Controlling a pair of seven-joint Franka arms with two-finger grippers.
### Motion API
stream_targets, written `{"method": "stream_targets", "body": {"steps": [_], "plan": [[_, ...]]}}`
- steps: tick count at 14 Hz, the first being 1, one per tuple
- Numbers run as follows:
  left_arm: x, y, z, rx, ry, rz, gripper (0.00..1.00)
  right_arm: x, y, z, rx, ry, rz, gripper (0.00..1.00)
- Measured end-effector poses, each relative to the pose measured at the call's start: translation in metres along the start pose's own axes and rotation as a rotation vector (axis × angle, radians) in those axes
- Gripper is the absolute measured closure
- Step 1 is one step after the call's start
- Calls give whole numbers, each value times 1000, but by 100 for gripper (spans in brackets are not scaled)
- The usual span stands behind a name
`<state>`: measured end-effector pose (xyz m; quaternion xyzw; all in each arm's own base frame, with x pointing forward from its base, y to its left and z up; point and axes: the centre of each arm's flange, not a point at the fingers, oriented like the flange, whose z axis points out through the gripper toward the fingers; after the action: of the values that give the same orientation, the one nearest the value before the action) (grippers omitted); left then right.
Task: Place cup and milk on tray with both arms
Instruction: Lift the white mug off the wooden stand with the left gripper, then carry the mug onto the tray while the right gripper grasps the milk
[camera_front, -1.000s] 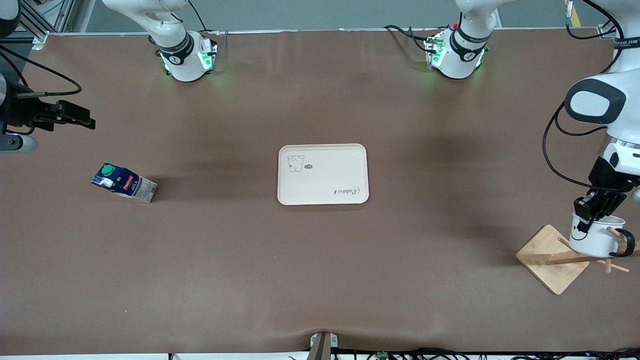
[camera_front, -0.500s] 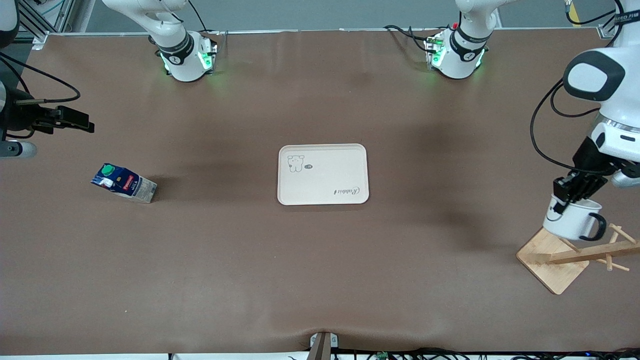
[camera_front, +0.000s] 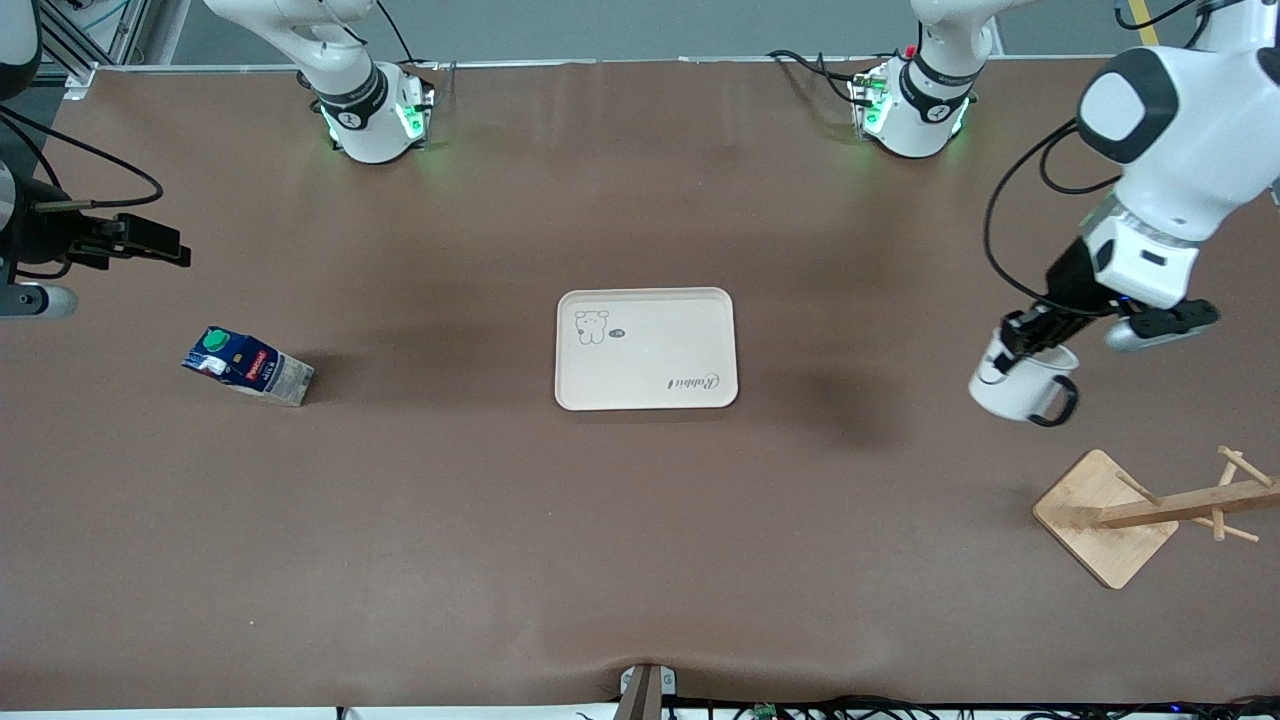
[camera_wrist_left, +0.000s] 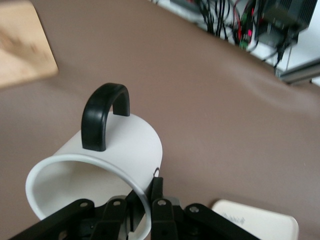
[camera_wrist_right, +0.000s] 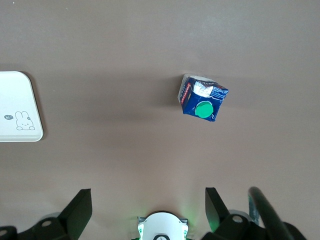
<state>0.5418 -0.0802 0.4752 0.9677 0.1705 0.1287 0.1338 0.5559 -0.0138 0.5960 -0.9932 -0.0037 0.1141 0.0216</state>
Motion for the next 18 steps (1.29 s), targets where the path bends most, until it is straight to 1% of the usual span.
{"method": "stream_targets", "body": {"steps": [2, 4, 8, 10, 14, 16, 17, 18], "plan": [[-24, 31, 11, 49, -45, -12, 92, 1, 1, 1, 0, -3, 2, 0], [-53, 62, 25, 82, -102, -19, 92, 4, 2, 5, 1, -9, 3, 0], [-108, 112, 61, 110, -210, -79, 92, 10, -3, 13, -1, -27, -6, 0], [-129, 127, 83, 115, -271, -108, 92, 16, -7, 24, -5, -44, -5, 0], [-159, 155, 130, 110, -423, -173, 92, 40, 7, 67, -40, -44, 38, 0], [-172, 174, 149, 104, -492, -210, 92, 49, 26, 100, -37, -44, 68, 0], [-178, 183, 157, 107, -514, -222, 92, 51, 35, 116, -33, -46, 82, 0], [-185, 192, 166, 123, -521, -231, 92, 52, 43, 131, -30, -49, 95, 0]]}}
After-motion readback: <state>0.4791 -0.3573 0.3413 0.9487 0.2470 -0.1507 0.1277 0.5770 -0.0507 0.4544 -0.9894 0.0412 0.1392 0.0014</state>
